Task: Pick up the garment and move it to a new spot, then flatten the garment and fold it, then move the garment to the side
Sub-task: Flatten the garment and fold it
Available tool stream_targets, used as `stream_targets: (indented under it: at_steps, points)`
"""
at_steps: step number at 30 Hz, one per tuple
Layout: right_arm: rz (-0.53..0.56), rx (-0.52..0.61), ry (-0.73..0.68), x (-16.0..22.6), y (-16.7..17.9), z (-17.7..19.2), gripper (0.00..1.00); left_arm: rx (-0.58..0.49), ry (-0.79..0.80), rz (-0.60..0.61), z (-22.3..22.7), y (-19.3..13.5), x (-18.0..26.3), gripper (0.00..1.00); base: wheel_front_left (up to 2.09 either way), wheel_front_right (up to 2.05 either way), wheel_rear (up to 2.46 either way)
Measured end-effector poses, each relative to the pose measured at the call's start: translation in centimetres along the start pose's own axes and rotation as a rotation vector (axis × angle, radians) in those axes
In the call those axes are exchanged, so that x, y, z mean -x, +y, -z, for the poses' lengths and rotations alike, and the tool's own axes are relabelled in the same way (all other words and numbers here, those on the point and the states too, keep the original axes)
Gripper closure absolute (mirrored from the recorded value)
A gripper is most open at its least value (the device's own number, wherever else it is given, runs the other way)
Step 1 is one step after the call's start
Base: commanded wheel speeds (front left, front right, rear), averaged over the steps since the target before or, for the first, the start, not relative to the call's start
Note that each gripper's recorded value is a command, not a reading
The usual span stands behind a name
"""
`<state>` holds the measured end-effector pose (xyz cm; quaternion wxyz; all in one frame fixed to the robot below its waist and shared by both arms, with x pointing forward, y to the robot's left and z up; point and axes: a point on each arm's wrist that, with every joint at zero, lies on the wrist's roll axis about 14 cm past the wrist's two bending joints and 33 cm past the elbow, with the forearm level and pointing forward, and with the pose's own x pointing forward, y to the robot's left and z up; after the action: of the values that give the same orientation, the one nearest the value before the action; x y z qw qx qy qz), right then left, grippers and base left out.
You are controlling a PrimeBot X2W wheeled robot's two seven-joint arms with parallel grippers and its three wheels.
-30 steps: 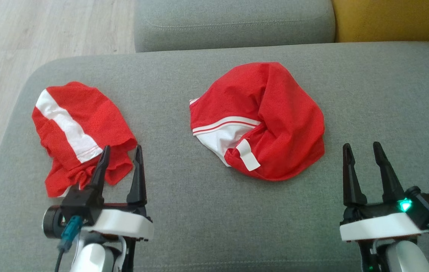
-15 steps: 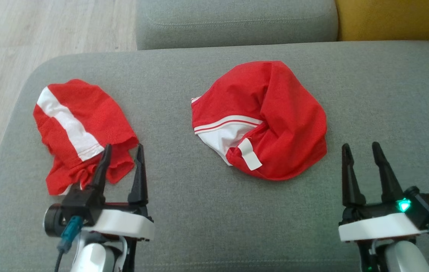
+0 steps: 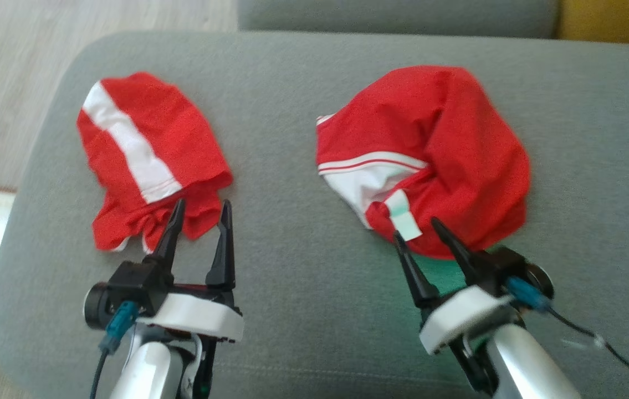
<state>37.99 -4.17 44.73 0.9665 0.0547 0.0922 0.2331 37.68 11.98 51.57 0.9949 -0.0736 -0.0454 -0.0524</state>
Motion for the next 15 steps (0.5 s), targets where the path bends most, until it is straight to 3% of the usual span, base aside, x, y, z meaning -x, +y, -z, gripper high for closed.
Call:
stream_targets:
  at_steps: [6, 15]
  points:
    - [-0.091, 0.064, 0.144, -3.4, 1.4, 2.8, 0.00, 0.011, 0.029, -0.041, 0.9, 1.3, -0.2, 0.00, 0.00, 0.00, 0.00]
    - [-0.140, 0.123, 0.276, -6.3, 1.3, 6.0, 0.00, 0.013, 0.052, -0.093, 1.7, 3.0, -0.8, 0.00, 0.00, 0.00, 0.00]
